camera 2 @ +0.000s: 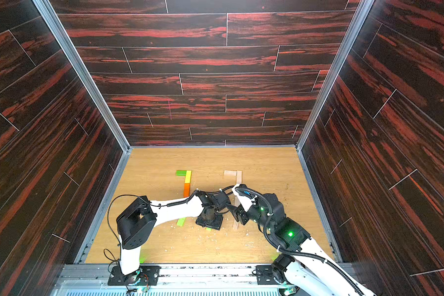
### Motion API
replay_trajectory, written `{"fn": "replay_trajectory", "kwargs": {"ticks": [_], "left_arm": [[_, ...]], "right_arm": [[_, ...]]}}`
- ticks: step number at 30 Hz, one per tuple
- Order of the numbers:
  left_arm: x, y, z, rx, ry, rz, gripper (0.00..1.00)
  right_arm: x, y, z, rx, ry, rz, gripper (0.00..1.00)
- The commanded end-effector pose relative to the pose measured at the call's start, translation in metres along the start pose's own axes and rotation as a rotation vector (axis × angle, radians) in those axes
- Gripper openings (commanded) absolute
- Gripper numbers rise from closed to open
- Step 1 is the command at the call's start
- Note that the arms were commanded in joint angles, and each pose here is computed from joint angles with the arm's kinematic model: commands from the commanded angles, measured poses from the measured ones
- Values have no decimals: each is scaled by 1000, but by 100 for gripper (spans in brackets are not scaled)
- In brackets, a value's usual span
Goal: Assemble a giraffe with building blocks
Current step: Assemble the building block at the center of the board.
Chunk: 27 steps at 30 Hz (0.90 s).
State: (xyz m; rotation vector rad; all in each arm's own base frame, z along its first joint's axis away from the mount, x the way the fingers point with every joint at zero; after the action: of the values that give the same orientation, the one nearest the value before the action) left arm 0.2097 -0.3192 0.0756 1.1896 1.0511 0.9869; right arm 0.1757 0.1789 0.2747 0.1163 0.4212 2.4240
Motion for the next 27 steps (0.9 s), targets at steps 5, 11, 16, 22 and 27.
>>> {"fn": "replay_trajectory", "kwargs": {"ticks": [5, 11, 16, 22, 27], "left_arm": [[-8, 4, -1, 1, 37, -59, 58], [-11, 7, 0, -6, 41, -75, 56], [-6, 6, 1, -8, 38, -42, 62], [-5, 7, 5, -17, 42, -43, 63], [-8, 7, 7, -18, 43, -60, 61]], "right_arm": [[0, 4, 12, -29, -16, 8, 63], [0, 4, 10, -25, -19, 8, 63], [-1, 3, 9, -22, -20, 8, 63], [-1, 3, 9, -21, -21, 9, 63], [-1, 3, 8, -20, -23, 10, 63]]}}
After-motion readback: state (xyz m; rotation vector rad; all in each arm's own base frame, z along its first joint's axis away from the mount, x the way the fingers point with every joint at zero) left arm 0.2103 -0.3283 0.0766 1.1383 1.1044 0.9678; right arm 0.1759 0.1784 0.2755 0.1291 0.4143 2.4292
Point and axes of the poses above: each gripper's point midway between its finger pads, its own y axis back along the fingers, its own x axis along the line the jaws close on, z = x × y, the point moved 5 cm from there along y, back along the fingers, and after that the axes turned 1 degree about y, right-handed, at the moved point
